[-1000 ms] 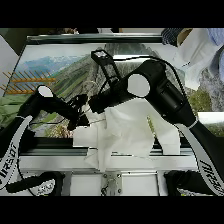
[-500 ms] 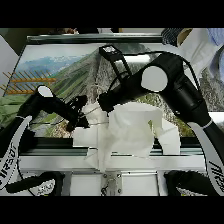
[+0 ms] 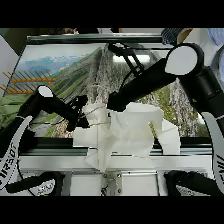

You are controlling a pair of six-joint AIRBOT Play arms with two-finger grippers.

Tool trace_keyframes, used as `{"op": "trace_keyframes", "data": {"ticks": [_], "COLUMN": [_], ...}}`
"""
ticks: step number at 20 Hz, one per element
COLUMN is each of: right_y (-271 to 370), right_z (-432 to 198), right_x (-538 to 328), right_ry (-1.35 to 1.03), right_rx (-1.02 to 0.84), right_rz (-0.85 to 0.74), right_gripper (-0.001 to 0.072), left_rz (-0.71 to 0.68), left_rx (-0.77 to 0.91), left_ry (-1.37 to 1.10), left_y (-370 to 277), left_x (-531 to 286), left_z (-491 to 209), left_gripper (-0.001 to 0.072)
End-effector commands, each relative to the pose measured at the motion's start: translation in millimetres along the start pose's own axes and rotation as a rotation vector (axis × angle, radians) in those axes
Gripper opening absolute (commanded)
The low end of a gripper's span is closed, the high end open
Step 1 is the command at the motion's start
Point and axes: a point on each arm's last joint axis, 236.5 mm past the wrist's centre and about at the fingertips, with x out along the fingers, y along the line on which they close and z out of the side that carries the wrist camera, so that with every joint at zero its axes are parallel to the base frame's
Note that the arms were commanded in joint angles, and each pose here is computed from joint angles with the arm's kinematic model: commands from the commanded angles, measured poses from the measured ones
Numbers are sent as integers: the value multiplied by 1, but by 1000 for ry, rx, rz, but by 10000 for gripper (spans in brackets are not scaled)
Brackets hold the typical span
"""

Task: Fold the clothes and pants, and hang the long-sleeved shirts on hangers.

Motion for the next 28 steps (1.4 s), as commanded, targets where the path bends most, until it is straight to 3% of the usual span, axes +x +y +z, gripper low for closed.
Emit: {"op": "trace_keyframes", "data": {"ticks": [1, 7, 13, 16, 20, 24, 28], "right_y": [-5, -65, -121, -123, -127, -130, -135], "right_z": [-4, -43, -103, -104, -105, -105, -113], "right_x": [-30, -89, -92, -89, -87, -85, -74], "right_ry": [-34, -227, -309, -309, -307, -310, -293], "right_rx": [-80, 17, 139, -43, -101, -395, -389], "right_rz": [94, 127, 58, 36, 32, -11, 31], "right_gripper": [515, 514, 514, 519, 538, 543, 533], "left_rz": [0, -2, -1, 0, 1, 1, 2], "left_rx": [0, 0, -2, -12, -21, -28, -28], "left_ry": [0, 0, 0, 0, 1, 0, 1], "left_y": [0, 0, 0, 0, 0, 0, 1], "left_x": [0, 0, 0, 0, 0, 0, 0], "left_z": [0, 0, 0, 0, 0, 0, 0], "left_gripper": [18, 18, 18, 17, 18, 18, 17]}}
